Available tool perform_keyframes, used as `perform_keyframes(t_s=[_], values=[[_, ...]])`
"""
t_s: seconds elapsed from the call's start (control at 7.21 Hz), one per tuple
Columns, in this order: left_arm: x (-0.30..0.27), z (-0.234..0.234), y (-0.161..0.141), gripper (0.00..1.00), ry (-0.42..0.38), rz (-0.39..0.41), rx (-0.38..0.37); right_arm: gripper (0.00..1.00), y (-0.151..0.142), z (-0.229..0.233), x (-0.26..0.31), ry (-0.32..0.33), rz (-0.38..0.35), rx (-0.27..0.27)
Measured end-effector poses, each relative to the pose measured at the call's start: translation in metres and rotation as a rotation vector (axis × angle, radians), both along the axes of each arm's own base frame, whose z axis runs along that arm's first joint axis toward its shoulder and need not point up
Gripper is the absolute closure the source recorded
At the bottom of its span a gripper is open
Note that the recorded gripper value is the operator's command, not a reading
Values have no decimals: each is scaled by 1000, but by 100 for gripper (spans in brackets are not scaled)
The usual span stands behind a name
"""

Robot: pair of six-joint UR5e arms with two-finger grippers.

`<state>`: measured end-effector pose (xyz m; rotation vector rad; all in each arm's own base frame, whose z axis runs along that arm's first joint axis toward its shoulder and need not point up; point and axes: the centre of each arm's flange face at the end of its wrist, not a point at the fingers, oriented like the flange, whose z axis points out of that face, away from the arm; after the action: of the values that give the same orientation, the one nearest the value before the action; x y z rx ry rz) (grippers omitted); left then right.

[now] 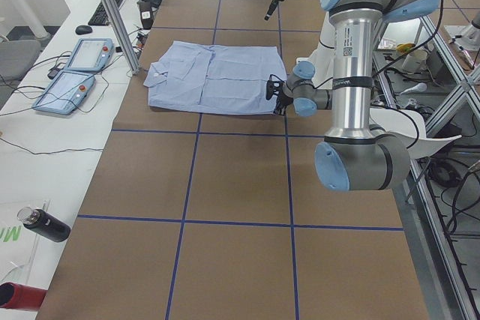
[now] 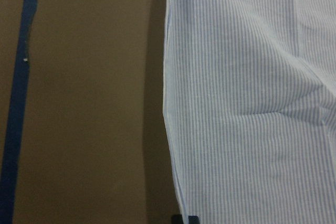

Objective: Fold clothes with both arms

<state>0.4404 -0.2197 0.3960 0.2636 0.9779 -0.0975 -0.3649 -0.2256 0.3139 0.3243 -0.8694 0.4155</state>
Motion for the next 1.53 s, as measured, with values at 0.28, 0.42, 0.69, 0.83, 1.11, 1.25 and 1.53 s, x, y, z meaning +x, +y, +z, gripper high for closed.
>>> perform_keyframes(t_s=[0.28, 0.42, 0.69, 0.83, 1.11, 1.25, 1.53], values=[[0, -8, 0, 100, 18, -1, 3, 25, 2, 14, -20, -49, 27, 16], [1, -11, 0, 100, 27, -2, 5, 39, 3, 21, -27, -54, 33, 13], [0, -15, -3, 100, 35, -36, 27, 56, 9, 37, -42, -52, 52, -20], [-1, -18, -5, 100, 38, -50, 37, 57, 13, 39, -49, -59, 59, -32], [-3, -21, -8, 100, 42, -76, 52, 58, 27, 37, -65, -93, 82, -57], [-5, -22, -8, 100, 43, -84, 57, 59, 36, 40, -74, -97, 92, -56], [-6, -22, -9, 100, 42, -92, 62, 59, 50, 48, -89, -92, 103, -46]])
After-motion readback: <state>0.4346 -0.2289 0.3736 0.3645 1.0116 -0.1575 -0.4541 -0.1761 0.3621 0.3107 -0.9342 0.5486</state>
